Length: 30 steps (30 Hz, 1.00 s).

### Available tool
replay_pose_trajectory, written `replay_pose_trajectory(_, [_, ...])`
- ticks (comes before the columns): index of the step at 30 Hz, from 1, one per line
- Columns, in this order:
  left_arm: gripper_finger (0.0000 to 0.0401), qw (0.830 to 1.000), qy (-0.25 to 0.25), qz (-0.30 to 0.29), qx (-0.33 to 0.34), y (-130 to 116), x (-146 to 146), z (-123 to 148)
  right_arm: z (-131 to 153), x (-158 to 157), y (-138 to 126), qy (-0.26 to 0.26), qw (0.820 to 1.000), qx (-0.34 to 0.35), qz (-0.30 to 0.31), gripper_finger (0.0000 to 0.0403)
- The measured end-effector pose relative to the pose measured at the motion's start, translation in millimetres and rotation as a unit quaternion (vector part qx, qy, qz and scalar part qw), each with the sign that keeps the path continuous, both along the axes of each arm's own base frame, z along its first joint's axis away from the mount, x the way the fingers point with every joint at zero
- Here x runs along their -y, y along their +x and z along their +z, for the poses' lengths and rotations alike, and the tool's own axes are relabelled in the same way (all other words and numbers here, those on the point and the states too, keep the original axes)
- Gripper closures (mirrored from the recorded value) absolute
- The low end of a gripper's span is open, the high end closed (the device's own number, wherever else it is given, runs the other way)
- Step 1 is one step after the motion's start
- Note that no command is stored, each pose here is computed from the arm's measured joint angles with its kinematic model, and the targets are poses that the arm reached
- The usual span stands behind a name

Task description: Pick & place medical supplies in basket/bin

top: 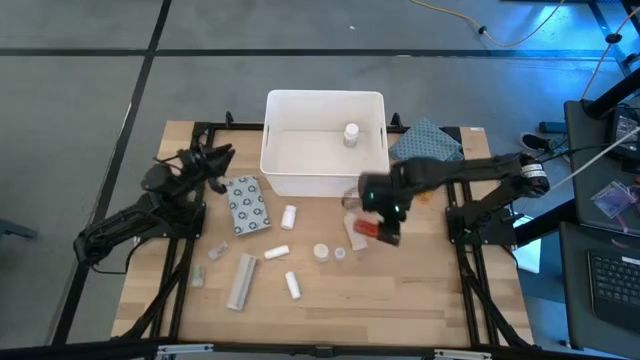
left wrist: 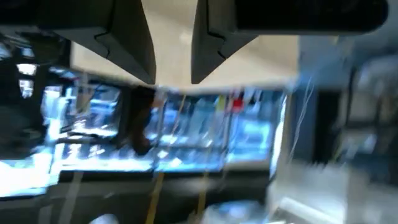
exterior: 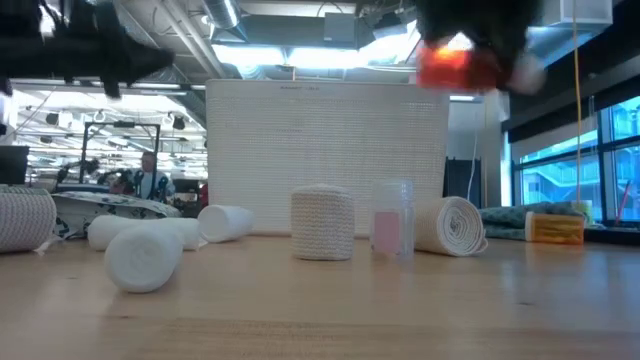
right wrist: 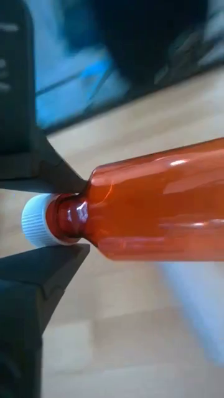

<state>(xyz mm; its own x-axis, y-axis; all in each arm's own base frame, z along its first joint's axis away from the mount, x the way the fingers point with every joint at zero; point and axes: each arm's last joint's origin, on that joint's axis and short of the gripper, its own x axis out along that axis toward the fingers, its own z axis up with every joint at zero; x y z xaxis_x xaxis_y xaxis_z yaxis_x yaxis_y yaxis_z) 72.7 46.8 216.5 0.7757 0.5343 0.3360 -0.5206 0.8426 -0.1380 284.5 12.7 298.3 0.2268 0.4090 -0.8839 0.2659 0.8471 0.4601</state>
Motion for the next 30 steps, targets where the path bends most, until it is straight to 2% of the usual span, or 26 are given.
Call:
replay_pose_trajectory(3, [0.0280,0.999,0.031,-0.019,0.009,-3.8,5.1,23.0,34.7,11.4,13.9,-0.003,0.995,0.102,-0.015,0.0291])
replay_pose_trajectory(6, [0.0259,0.998,0.031,-0.046,-0.005,-2.1,6.9,46.0,67.1,23.3,26.1,-0.011,0.976,0.215,-0.027,0.0291])
replay_pose_trajectory(9, [0.0245,0.995,0.027,-0.088,-0.045,9.5,4.8,71.8,93.7,36.0,35.1,0.004,0.947,0.318,-0.030,0.0291])
replay_pose_trajectory(12, [0.0240,0.986,0.025,-0.153,-0.068,29.9,-0.1,104.7,113.2,46.1,42.4,0.024,0.909,0.415,-0.012,0.0291])
replay_pose_trajectory(15, [0.0239,0.971,0.012,-0.222,-0.086,56.8,-8.5,136.3,123.6,51.0,48.2,0.059,0.879,0.473,0.019,0.0291])
replay_pose_trajectory(18, [0.0239,0.946,-0.003,-0.296,-0.130,84.6,-18.2,161.7,118.4,52.5,56.4,0.097,0.878,0.467,0.029,0.0291])
replay_pose_trajectory(22, [0.0239,0.904,-0.019,-0.380,-0.195,119.6,-31.0,184.1,100.2,53.5,69.2,0.139,0.896,0.421,0.027,0.0290])
replay_pose_trajectory(27, [0.0239,0.844,-0.034,-0.477,-0.241,155.6,-38.9,193.7,85.0,54.9,81.3,0.167,0.905,0.392,0.025,0.0290])
replay_pose_trajectory(30, [0.0239,0.825,-0.017,-0.503,-0.256,170.1,-36.7,194.7,83.3,55.0,81.9,0.168,0.906,0.388,0.024,0.0290])
